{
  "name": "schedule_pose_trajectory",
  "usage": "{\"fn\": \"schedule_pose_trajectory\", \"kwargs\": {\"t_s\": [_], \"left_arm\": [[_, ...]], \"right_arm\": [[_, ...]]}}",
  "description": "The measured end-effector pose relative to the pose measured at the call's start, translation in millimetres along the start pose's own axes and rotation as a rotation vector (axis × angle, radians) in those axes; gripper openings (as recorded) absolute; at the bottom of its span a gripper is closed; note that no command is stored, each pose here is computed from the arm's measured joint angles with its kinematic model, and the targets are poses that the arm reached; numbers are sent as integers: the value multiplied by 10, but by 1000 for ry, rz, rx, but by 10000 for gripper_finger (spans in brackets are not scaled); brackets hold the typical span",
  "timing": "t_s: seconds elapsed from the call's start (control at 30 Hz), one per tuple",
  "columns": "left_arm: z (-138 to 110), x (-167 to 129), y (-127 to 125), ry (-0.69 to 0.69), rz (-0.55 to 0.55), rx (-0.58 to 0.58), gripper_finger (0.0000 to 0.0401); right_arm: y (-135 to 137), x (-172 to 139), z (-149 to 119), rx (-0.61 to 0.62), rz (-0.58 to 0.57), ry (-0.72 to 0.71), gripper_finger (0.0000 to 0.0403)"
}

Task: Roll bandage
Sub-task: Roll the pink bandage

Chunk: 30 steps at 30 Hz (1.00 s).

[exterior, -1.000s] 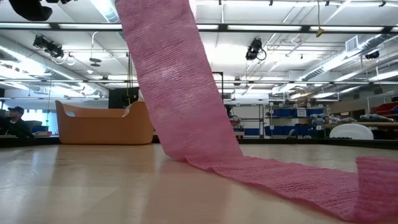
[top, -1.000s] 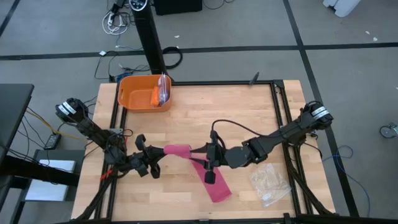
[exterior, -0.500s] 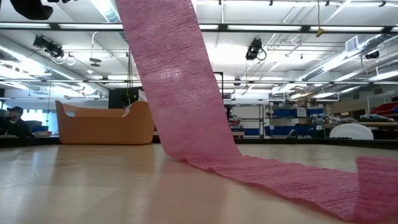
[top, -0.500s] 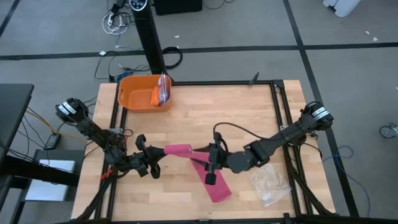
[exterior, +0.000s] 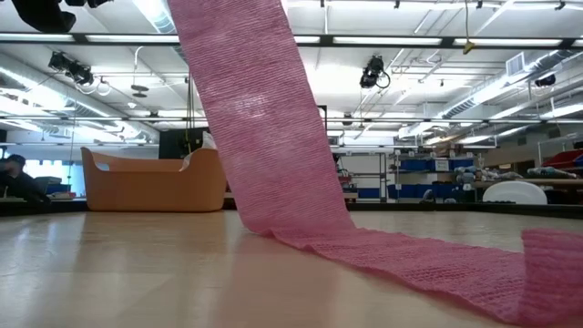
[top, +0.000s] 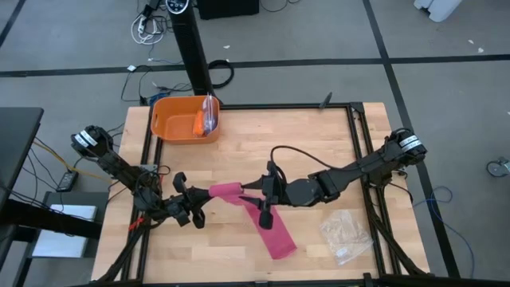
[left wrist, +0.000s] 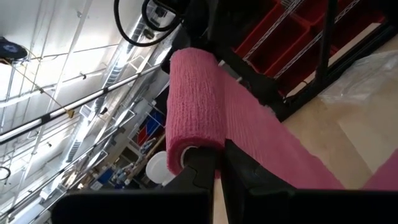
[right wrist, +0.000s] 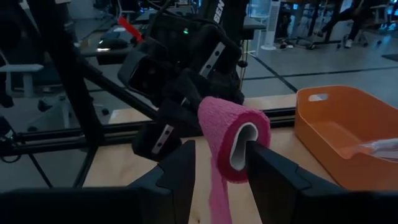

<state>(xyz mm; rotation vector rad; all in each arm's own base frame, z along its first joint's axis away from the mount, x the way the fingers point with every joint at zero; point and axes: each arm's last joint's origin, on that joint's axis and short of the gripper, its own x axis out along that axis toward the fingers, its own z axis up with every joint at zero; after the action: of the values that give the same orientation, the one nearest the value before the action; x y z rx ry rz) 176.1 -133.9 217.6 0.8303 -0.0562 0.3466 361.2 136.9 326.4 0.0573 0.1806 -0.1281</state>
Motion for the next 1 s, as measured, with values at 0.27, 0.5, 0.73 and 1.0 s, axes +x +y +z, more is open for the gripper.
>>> {"fn": "schedule_pose_trajectory", "kwargs": {"t_s": [0.27, 0.5, 0.73, 1.0], "left_arm": [[0, 0, 1, 2, 2, -1, 14], [-3, 0, 3, 10, 6, -1, 14], [-10, 1, 3, 29, 13, 2, 14], [-11, 2, 3, 39, 16, 34, 14]], "right_arm": [[4, 3, 1, -1, 7, -4, 141], [5, 5, 1, -1, 8, -5, 141], [-78, 45, 1, 4, -22, 5, 140], [-17, -13, -20, -15, -36, 25, 141]]}}
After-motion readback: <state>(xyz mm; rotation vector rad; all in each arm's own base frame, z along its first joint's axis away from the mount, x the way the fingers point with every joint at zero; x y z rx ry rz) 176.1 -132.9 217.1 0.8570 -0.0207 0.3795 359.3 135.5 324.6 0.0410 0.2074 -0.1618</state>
